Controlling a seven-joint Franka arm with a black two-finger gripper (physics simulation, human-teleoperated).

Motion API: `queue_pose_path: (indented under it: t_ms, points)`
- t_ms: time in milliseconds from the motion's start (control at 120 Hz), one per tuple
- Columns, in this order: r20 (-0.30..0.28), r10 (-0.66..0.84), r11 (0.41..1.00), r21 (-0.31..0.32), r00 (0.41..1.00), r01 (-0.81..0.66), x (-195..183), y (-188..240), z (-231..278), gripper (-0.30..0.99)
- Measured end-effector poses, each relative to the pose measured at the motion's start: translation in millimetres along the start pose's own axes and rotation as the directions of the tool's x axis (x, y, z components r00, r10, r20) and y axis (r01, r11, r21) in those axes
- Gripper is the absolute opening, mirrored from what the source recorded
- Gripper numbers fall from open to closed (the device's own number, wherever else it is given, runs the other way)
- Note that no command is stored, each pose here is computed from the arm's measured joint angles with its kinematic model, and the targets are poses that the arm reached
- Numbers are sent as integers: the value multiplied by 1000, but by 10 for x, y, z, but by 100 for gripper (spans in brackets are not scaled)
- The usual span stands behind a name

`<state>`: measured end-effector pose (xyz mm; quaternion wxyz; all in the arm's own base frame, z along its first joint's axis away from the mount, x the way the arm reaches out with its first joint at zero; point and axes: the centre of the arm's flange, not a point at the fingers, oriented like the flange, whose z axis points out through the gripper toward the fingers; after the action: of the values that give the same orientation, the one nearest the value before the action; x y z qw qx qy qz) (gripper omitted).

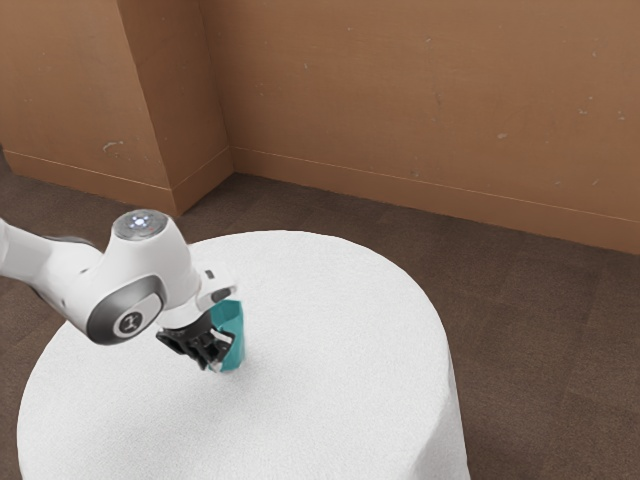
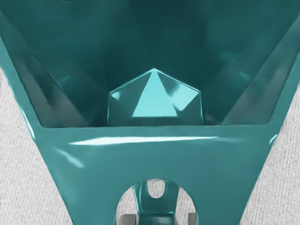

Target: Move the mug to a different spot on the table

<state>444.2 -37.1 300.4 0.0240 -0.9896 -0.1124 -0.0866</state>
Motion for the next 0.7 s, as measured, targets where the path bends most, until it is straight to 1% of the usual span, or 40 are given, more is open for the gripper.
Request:
queue_pose_path:
  t_ms: [167, 308, 408, 542, 633, 700]
  points:
    - [-3, -14, 1000, -2, 1000, 14, 5, -17, 2, -3]
    - [-3, -15, 1000, -8, 1000, 15, 5, -16, 1, 28]
    - [1, -14, 1000, -8, 1000, 14, -15, -25, 15, 44]
    - [8, -10, 1000, -7, 1000, 10, -159, -21, 4, 56]
    - [6, 8, 1000, -3, 1000, -8, -366, 38, -43, 60]
    - [-2, -6, 1000, 2, 1000, 6, -480, -19, -97, 63]
